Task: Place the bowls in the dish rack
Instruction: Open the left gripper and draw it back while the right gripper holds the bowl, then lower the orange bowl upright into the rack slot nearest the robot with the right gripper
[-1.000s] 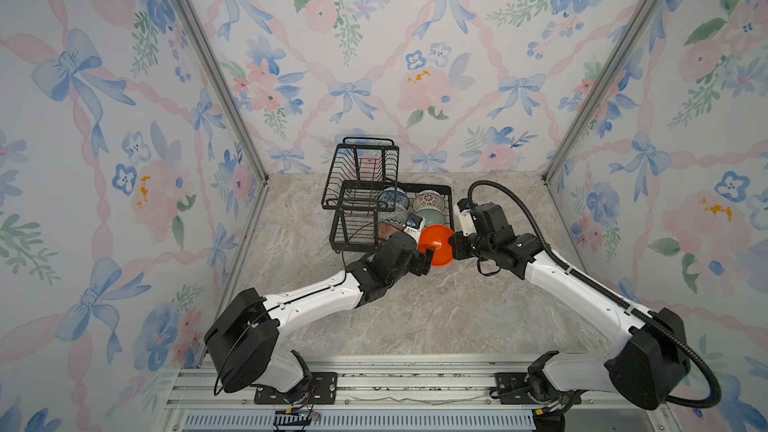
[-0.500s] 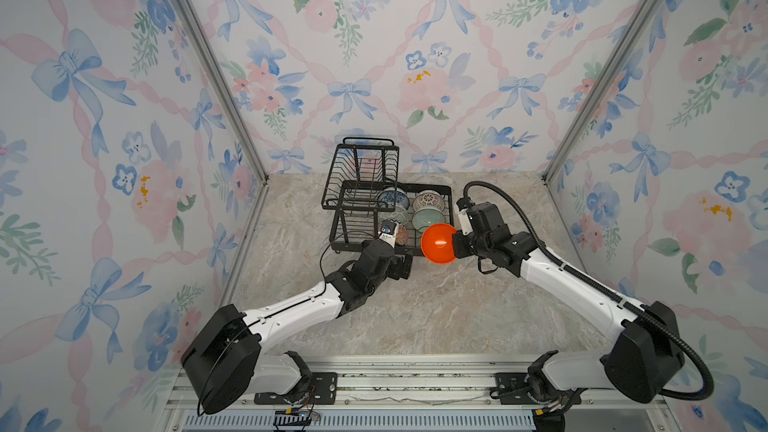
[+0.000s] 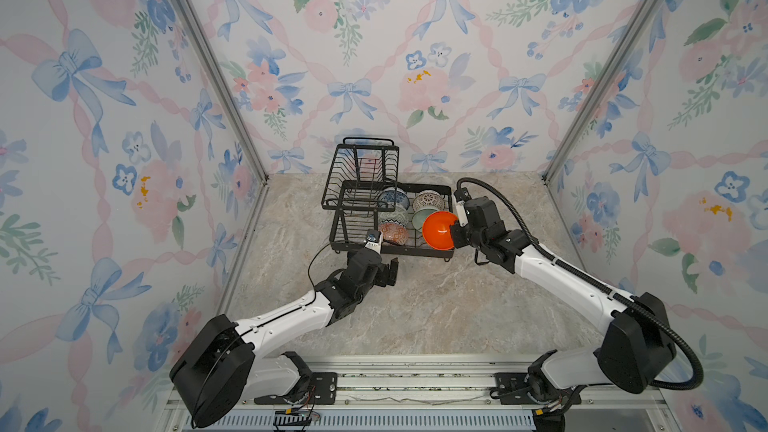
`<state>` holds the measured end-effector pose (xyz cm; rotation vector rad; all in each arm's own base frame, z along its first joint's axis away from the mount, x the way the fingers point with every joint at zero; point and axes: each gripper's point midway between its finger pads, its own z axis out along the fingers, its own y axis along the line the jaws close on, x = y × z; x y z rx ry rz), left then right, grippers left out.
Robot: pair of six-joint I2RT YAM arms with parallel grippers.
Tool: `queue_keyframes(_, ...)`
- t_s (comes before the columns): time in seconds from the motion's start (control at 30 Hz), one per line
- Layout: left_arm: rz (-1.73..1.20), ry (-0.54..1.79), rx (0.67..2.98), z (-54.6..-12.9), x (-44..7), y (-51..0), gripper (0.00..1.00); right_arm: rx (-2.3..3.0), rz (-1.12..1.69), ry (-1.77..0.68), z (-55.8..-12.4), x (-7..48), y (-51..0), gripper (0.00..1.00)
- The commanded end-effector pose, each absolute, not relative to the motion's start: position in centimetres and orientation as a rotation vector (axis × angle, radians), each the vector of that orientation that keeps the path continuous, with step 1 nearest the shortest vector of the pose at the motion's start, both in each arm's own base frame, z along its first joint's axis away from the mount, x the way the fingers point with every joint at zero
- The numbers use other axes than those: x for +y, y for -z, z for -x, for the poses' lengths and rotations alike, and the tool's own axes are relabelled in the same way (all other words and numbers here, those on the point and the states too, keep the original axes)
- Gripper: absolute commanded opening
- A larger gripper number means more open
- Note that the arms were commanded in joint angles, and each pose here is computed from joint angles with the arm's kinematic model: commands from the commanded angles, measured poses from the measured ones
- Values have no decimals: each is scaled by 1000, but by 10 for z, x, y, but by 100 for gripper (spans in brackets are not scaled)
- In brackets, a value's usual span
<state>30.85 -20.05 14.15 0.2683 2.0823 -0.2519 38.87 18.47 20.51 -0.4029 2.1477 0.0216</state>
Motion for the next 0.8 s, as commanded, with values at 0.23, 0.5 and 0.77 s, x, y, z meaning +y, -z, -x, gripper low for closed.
queue_keyframes(0.23,-204,274,2082,-306,-182,-138,98,1901,455,183,-420,184,-209,0)
queue_keyframes(0.5,-181,282,2085,-307,-172,-139,98,1789,560,298,-440,203,-194,0)
queue_keyframes(0.77,-172,292,2092,-308,-169,-138,98,1702,699,342,-451,224,-173,0)
